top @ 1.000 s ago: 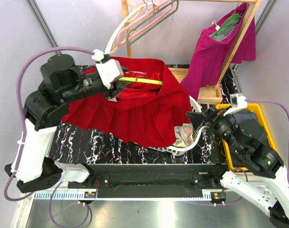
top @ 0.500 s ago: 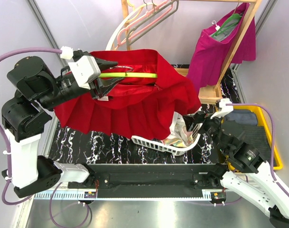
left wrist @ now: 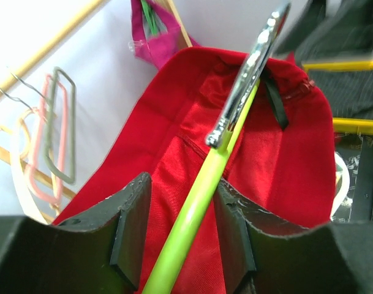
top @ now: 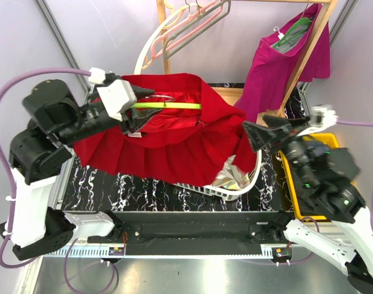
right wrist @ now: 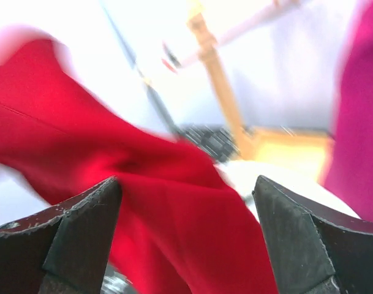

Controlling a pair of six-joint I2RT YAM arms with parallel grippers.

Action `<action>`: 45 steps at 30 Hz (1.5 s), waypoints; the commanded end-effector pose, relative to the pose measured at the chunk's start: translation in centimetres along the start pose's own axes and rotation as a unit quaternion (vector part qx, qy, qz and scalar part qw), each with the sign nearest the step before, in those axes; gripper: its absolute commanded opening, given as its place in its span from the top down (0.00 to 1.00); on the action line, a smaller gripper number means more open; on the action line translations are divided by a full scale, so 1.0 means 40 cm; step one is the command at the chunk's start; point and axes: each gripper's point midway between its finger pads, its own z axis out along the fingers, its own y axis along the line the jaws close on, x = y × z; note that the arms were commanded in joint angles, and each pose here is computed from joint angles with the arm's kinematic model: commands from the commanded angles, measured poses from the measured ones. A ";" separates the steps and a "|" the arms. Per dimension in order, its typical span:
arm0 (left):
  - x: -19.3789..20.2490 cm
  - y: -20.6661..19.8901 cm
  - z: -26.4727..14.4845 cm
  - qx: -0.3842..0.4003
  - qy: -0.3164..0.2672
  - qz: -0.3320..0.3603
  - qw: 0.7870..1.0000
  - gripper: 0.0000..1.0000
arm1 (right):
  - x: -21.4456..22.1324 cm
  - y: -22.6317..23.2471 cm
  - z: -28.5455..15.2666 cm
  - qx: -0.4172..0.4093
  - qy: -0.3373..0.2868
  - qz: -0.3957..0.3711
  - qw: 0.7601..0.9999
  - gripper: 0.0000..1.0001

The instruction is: Remove the skirt from the hanger

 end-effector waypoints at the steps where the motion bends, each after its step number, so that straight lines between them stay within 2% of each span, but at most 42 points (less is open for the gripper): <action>1: -0.022 0.058 0.037 -0.049 -0.034 0.028 0.998 1.00 | -0.185 0.150 -0.016 -0.119 -0.089 0.081 0.986 0.06; 5: -0.020 0.075 0.070 -0.057 -0.030 0.020 0.998 1.00 | -0.170 0.190 0.056 -0.135 -0.062 0.095 0.984 0.10; 10: -0.018 0.078 0.074 -0.059 -0.027 0.024 0.998 1.00 | -0.132 0.215 0.129 -0.146 -0.039 0.108 0.982 0.10; 17: -0.029 0.074 0.067 -0.056 -0.034 0.027 0.997 1.00 | 0.000 0.180 0.231 -0.103 0.025 0.106 0.989 0.18; 21: -0.037 0.071 0.066 -0.053 -0.040 0.026 0.997 1.00 | 0.025 0.177 0.255 -0.097 0.038 0.099 0.990 0.23; 24: -0.041 0.069 0.066 -0.050 -0.042 0.028 0.997 1.00 | 0.029 0.182 0.260 -0.099 0.045 0.101 0.989 0.32; 26: -0.043 0.070 0.064 -0.052 -0.043 0.032 0.997 1.00 | 0.031 0.185 0.261 -0.101 0.048 0.105 0.988 0.45; 27: -0.045 0.071 0.064 -0.053 -0.044 0.032 0.997 1.00 | 0.033 0.185 0.262 -0.101 0.049 0.106 0.988 0.53; 28: -0.046 0.073 0.062 -0.055 -0.045 0.035 0.997 1.00 | 0.034 0.187 0.261 -0.102 0.051 0.108 0.988 0.69; 32: -0.054 0.082 0.056 -0.065 -0.048 0.043 0.996 1.00 | 0.032 0.188 0.265 -0.096 0.058 0.114 0.987 1.00; 36: -0.039 0.080 0.054 -0.065 -0.040 0.048 0.996 1.00 | 0.014 0.189 0.261 -0.096 0.050 0.112 0.988 1.00; 39: -0.009 0.069 0.054 -0.060 -0.027 0.052 0.996 1.00 | -0.037 0.193 0.261 -0.097 0.026 0.082 0.992 1.00; 45: 0.063 0.039 0.064 -0.042 0.003 0.049 0.998 1.00 | -0.248 0.177 0.243 -0.050 -0.055 -0.038 0.996 1.00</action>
